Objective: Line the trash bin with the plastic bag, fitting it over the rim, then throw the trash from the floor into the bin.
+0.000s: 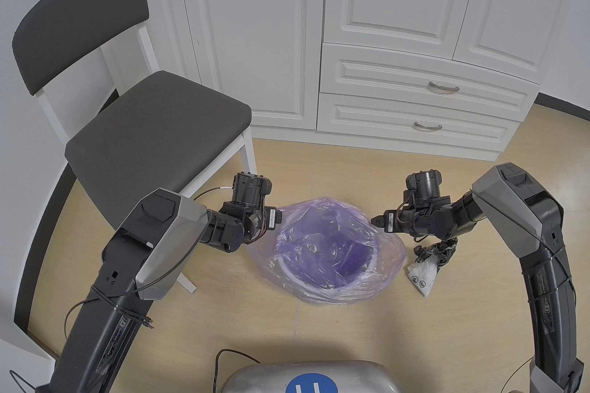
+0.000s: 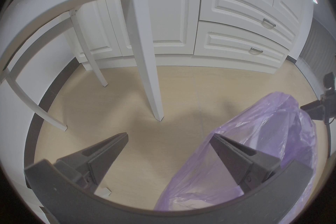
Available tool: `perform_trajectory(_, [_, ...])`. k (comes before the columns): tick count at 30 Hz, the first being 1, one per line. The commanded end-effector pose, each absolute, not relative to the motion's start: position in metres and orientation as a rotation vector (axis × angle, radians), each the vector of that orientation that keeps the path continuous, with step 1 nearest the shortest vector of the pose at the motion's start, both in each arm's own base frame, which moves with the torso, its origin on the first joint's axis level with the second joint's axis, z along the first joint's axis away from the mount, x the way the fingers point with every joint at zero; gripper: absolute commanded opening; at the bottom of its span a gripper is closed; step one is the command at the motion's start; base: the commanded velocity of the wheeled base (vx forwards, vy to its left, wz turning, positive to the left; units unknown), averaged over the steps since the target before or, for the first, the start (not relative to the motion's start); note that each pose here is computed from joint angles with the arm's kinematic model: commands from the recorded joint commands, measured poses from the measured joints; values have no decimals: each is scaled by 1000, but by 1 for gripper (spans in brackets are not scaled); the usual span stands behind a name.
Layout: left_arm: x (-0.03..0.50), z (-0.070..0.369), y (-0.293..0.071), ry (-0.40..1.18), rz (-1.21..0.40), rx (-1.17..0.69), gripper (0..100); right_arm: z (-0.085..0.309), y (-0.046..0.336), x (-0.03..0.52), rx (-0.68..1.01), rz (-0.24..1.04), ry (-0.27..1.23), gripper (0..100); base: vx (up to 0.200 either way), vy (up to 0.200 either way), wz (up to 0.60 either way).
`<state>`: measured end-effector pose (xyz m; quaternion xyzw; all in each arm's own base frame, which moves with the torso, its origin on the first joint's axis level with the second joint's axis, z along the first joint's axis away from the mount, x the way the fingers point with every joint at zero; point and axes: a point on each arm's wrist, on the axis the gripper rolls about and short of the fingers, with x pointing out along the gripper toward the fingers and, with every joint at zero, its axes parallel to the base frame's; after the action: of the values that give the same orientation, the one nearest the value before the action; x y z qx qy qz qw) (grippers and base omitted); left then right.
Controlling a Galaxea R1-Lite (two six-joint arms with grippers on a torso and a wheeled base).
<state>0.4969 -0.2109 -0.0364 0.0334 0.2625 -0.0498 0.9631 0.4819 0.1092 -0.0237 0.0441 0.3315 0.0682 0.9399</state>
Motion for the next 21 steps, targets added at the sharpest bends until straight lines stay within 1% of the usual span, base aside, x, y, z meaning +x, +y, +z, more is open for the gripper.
perform_trajectory(1, [498, -53, -210, 550, -96, 74, 100, -34, 108, 484, 90, 135, 691, 100, 0, 0, 0])
perform_trajectory(10, [497, -58, -210, 575, -91, 81, 100, -47, 107, 487, 89, 128, 704, 100, 0, 0, 0])
perform_trajectory(14, [497, -58, -210, 578, -90, 79, 100, -46, 105, 489, 94, 123, 696, 100, 0, 0, 0])
perform_trajectory(16, [497, -55, -209, 574, -88, 73, 100, -36, 107, 489, 109, 111, 676, 100, 0, 0, 0])
perform_trajectory(19, [498, -47, -209, 565, -81, 42, 100, -4, 110, 487, 143, 102, 625, 100, 0, 0, 0])
perform_trajectory(20, [498, -47, -209, 565, -81, 42, 100, -4, 110, 487, 143, 102, 625, 100, 0, 0, 0])
perform_trajectory(21, [497, -41, -209, 564, -80, 38, 100, 10, 110, 484, 147, 106, 606, 100, 0, 0, 0])
